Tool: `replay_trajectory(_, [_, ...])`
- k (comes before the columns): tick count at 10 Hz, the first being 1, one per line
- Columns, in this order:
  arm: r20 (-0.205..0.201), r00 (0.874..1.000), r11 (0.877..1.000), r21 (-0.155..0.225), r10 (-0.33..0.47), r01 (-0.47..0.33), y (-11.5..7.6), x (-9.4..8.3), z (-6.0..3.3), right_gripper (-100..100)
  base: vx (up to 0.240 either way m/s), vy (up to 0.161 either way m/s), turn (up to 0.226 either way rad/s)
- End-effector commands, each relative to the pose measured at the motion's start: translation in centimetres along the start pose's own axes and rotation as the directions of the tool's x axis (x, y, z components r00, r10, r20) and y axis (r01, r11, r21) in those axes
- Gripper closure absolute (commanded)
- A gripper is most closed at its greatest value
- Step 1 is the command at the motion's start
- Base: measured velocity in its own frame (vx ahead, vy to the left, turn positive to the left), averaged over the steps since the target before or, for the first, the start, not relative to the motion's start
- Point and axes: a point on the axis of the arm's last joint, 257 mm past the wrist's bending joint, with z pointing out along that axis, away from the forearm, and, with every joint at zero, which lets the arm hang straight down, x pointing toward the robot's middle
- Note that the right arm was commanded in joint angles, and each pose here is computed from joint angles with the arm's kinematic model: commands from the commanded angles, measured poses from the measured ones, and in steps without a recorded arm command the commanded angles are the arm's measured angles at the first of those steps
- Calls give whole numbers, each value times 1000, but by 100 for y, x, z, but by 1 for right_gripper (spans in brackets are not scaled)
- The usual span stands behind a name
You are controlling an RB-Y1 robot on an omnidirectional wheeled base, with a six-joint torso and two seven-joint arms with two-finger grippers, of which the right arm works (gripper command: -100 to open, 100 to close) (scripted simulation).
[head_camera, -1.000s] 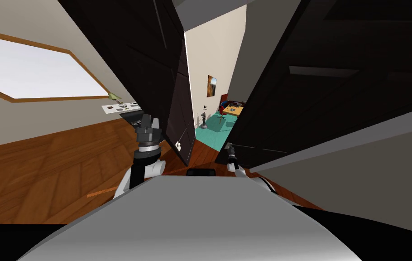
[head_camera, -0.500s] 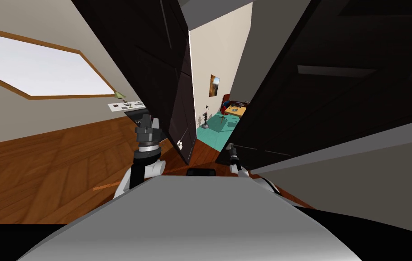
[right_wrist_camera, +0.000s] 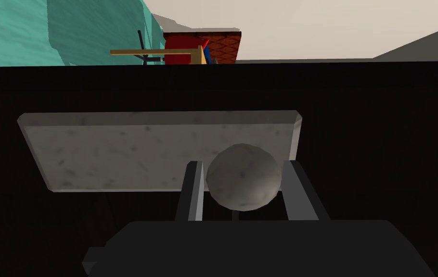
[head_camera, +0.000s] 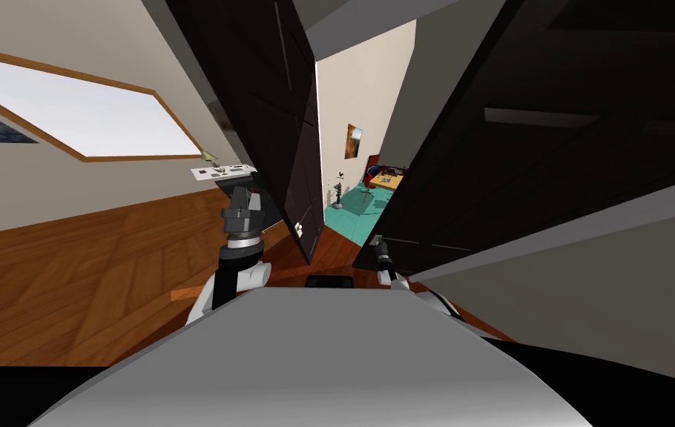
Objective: Pull the door open
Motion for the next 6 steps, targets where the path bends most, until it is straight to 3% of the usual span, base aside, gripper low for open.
replay_trajectory(1, [-32, 1000, 1000, -6, 1, -1, 30, 43, -2, 100, -135, -46, 118])
replay_trajectory(4, [-78, 997, 1000, -5, 2, -2, 30, 97, -42, 100, -246, -74, 133])
replay_trajectory(6, [-75, 997, 1000, -8, 1, -1, 41, 81, -33, 100, -124, -28, 14])
